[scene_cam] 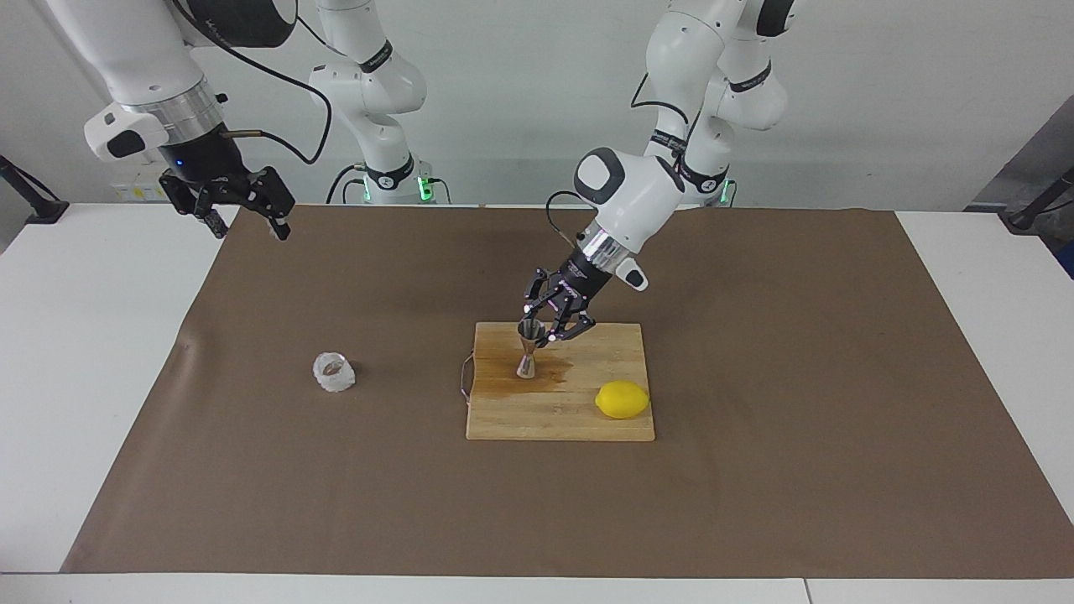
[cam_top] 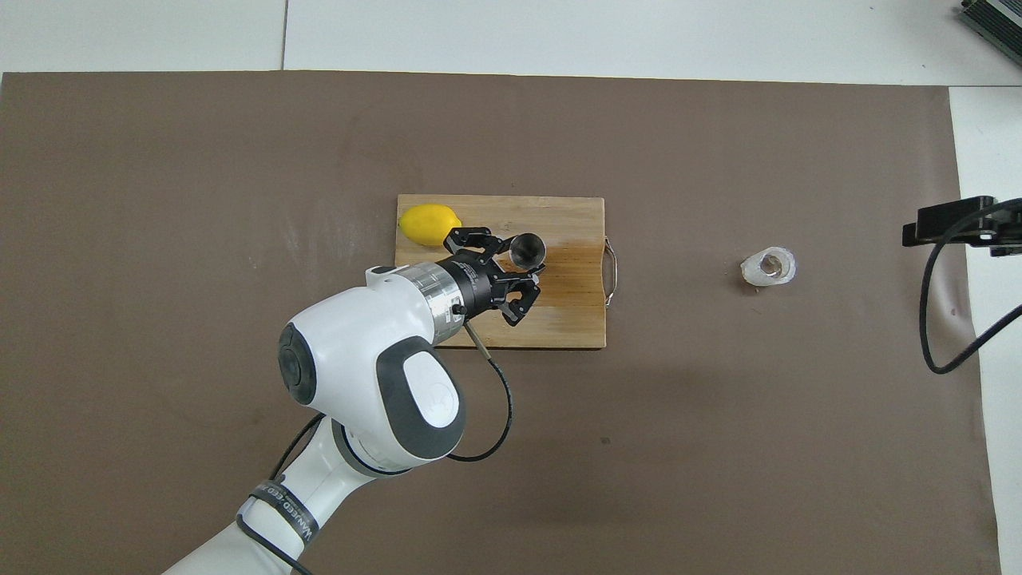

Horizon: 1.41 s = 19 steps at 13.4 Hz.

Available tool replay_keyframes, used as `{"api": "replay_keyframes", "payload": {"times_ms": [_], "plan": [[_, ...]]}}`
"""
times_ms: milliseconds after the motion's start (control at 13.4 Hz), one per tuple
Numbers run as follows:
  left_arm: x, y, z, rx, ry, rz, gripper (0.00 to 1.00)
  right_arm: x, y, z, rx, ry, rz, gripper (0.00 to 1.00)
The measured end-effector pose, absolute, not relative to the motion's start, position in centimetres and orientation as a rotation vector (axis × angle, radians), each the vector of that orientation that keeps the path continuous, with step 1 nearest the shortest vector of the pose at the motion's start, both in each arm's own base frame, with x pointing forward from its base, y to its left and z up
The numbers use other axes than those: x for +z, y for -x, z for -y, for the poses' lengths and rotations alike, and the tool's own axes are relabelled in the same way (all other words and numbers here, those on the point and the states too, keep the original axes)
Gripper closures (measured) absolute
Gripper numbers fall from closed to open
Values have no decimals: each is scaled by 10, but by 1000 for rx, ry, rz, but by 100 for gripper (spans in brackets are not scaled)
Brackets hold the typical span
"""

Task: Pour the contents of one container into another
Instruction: 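Carry the metal cup with the left gripper onto the cutting board, then open the left gripper to release the metal cup on the board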

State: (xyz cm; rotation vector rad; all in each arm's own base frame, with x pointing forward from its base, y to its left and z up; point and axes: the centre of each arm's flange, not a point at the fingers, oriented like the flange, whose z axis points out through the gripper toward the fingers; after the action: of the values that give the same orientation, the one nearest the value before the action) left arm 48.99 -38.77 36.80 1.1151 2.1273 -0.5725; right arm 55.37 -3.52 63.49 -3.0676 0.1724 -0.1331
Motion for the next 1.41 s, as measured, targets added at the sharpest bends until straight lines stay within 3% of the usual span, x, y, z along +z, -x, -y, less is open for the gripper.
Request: {"api": "replay_keyframes", "payload": {"times_ms": [1115,1413], "plan": [[357,-472,399,-570,-1170,-2131,51,635,-554,35,-133,3068,-172,0],[356,-471,400,-570,-1173,-2132,35,635,-554,35,-133,3068,-172,0]]}}
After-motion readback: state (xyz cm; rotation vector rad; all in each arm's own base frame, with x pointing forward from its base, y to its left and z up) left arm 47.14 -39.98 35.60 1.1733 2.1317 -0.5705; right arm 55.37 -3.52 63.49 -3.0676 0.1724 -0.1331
